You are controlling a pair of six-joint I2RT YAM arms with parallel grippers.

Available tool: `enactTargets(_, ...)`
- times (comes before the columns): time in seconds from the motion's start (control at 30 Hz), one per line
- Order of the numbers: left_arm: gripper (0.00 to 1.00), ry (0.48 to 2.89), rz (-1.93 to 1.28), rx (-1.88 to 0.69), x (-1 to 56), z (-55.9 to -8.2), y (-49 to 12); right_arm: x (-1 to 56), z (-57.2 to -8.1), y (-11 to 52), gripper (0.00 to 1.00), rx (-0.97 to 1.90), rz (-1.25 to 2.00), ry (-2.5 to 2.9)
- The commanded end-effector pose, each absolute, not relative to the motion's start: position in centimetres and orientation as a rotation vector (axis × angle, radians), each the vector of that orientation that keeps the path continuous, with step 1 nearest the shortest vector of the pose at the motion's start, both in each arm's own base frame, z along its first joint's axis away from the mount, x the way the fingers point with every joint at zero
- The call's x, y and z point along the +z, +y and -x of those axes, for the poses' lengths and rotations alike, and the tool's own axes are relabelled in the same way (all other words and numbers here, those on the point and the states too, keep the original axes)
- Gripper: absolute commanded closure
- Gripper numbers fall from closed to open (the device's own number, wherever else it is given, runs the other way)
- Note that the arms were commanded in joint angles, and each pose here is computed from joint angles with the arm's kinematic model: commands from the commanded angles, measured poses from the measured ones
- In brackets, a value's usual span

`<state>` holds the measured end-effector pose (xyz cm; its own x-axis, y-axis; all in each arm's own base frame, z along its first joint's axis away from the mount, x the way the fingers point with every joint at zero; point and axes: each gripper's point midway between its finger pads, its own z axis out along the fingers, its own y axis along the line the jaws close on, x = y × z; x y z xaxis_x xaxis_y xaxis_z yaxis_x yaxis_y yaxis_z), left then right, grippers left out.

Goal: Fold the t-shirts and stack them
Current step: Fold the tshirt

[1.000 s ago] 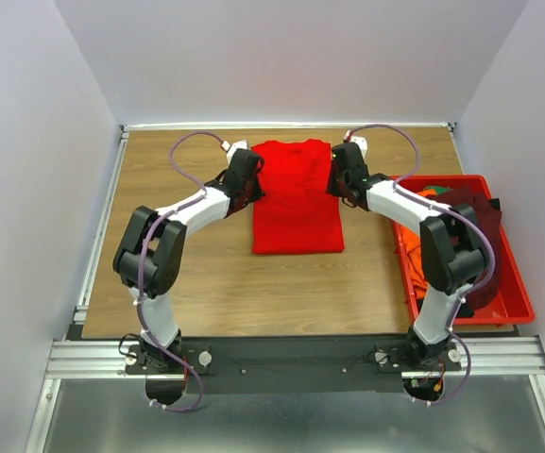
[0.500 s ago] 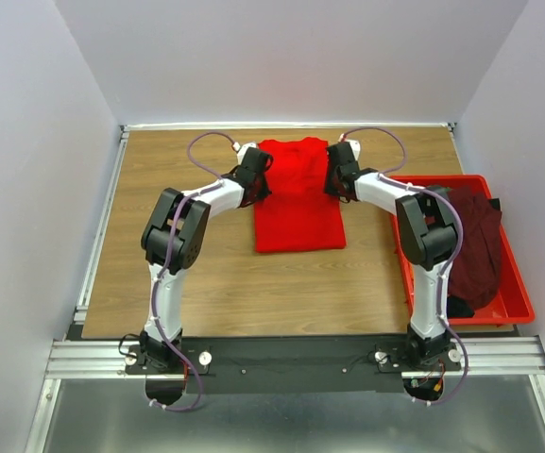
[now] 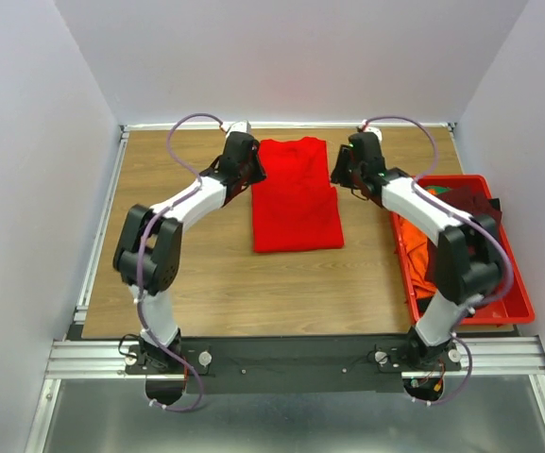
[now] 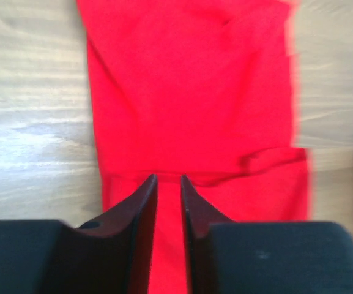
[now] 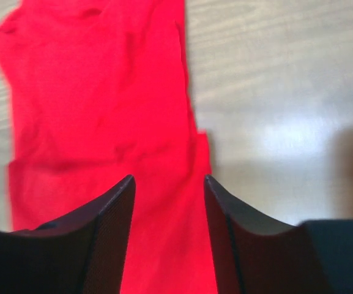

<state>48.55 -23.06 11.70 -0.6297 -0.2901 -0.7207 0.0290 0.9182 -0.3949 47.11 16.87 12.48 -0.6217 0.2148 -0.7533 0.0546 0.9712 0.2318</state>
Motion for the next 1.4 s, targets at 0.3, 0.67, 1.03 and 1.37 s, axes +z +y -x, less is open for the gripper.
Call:
enactTargets(0.3,1.00,2.273,0.246,-0.668,8.4,-36.9,-26.2,7.5,-35.1,20.7,0.64,0.439,-0.157,2.426)
enactTargets(0.67,1.00,2.406,0.279,-0.647,1.6,-32.9,-24.7,0.6,-31.7,17.0,0.67,0.231,-0.218,2.565)
enactTargets(1.03,1.00,2.420,0.256,-0.595,1.3,-31.7,-23.0,-0.6,-29.6,14.3,0.67,0.146,-0.252,2.584)
enactTargets(1.37,1.00,2.427,0.208,-0.602,1.2,-29.7,-22.0,-1.3,-27.9,14.4,0.68,0.191,-0.245,2.624)
